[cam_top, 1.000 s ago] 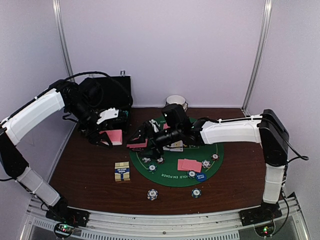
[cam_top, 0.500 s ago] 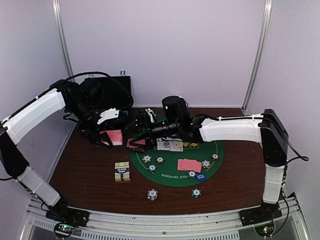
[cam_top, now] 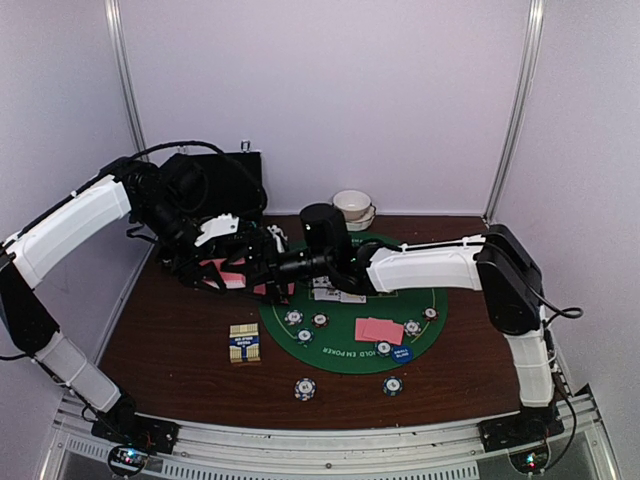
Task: Distribute texas hold em gaming equipment
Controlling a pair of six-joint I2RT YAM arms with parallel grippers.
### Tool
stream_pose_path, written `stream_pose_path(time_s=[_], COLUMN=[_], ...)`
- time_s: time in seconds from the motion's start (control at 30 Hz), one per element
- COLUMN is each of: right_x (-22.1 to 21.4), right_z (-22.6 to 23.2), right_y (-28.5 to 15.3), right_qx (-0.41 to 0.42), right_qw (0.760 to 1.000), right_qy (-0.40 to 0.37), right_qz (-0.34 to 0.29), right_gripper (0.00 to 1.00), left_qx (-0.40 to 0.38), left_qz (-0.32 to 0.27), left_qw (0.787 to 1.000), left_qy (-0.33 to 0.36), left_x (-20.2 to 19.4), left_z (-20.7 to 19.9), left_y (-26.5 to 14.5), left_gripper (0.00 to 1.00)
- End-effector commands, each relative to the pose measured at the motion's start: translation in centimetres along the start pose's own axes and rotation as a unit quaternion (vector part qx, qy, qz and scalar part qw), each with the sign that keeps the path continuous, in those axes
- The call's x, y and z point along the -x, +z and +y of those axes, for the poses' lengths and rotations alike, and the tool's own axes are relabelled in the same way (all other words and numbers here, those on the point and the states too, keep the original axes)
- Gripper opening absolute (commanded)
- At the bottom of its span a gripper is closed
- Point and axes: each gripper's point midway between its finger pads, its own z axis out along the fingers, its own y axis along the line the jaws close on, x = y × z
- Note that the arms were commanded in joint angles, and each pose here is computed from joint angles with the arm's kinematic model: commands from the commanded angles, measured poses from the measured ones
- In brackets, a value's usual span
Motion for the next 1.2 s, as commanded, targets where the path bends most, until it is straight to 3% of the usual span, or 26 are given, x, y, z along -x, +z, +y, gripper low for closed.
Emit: stream_pose_path(time_s=[0.0,0.3,0.6,1.07,1.17], right_x=[-0.1,0.8,1.7,1.0,1.2], right_z=[2.5,0.0,-2.9,0.7,0.6], right_y=[1.4,2.9,-0.1,-2.2,-2.9], right_qx=[0.048,0.033,-0.014,-0.022,-0.034], right_qw=[0.999,0.999,1.0,0.999,0.999], right_qy=[-0.02,-0.004,0.01,-0.038,-0.04], right_qz=[0.008,0.008,-0.007,0.013,0.01], right_gripper=[0.8,0.76,0.69,0.64,0.59], left_qx=[0.0,0.001,0.002,0.0,0.0], left_qz=[-0.016,-0.015,-0.017,-0.016,-0.016], left_qw=[1.0,1.0,1.0,1.0,1.0], left_qy=[0.004,0.004,0.006,0.005,0.005], left_x=[0.9,0.9,0.9,0.7,0.7], left_z=[0.1,0.0,-0.2,-0.3,-0.4], left_y=[-0.5,-0.6,-0.9,-0.8,-0.8], left_gripper=[0.2,0.2,0.2,0.19,0.19])
